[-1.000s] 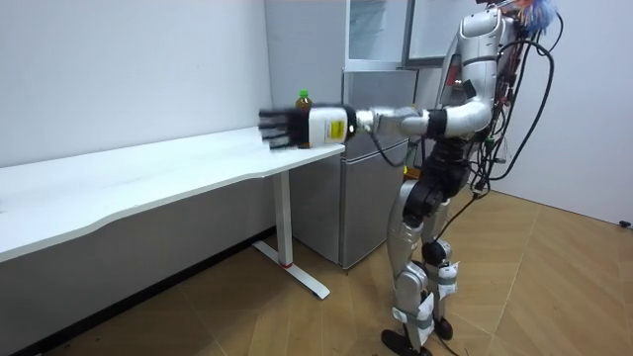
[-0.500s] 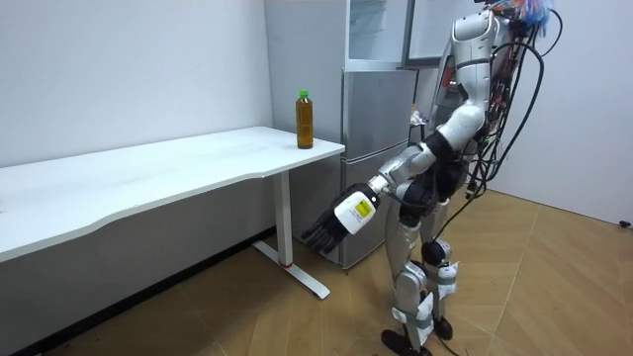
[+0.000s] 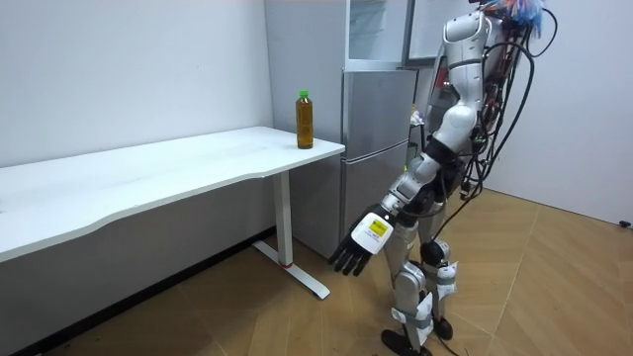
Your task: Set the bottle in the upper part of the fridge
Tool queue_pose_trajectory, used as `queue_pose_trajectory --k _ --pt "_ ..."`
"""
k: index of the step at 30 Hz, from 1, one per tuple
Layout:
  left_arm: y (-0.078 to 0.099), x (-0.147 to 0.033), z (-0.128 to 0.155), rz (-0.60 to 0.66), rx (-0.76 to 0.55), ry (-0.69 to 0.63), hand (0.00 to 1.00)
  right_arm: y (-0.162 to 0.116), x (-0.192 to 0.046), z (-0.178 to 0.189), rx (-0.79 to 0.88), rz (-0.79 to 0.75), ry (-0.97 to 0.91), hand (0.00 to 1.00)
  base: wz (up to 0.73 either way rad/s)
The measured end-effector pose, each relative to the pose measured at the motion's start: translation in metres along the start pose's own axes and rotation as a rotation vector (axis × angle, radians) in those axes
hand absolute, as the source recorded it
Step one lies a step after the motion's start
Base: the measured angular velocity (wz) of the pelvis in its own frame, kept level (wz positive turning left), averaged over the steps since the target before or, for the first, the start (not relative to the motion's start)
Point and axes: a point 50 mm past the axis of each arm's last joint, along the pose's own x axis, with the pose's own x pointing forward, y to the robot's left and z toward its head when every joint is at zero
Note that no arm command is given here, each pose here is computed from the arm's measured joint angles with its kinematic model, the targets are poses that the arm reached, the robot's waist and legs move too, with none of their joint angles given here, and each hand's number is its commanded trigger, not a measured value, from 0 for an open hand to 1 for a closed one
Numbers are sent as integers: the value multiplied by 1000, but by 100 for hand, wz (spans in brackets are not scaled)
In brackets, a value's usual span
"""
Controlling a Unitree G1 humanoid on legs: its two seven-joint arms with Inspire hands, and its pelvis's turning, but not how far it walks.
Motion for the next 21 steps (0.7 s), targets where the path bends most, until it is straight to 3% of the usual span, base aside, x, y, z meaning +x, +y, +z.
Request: queue_pose_trajectory --k 7,15,21 --pt "-10 -1 -13 -89 200 27 0 4 1 3 -3 17 -7 0 -5" --pt "-14 -2 -25 -143 271 92 0 15 2 5 -2 38 -4 0 -2" --pt "-19 0 -19 -179 337 71 0 15 3 3 19 22 10 0 0"
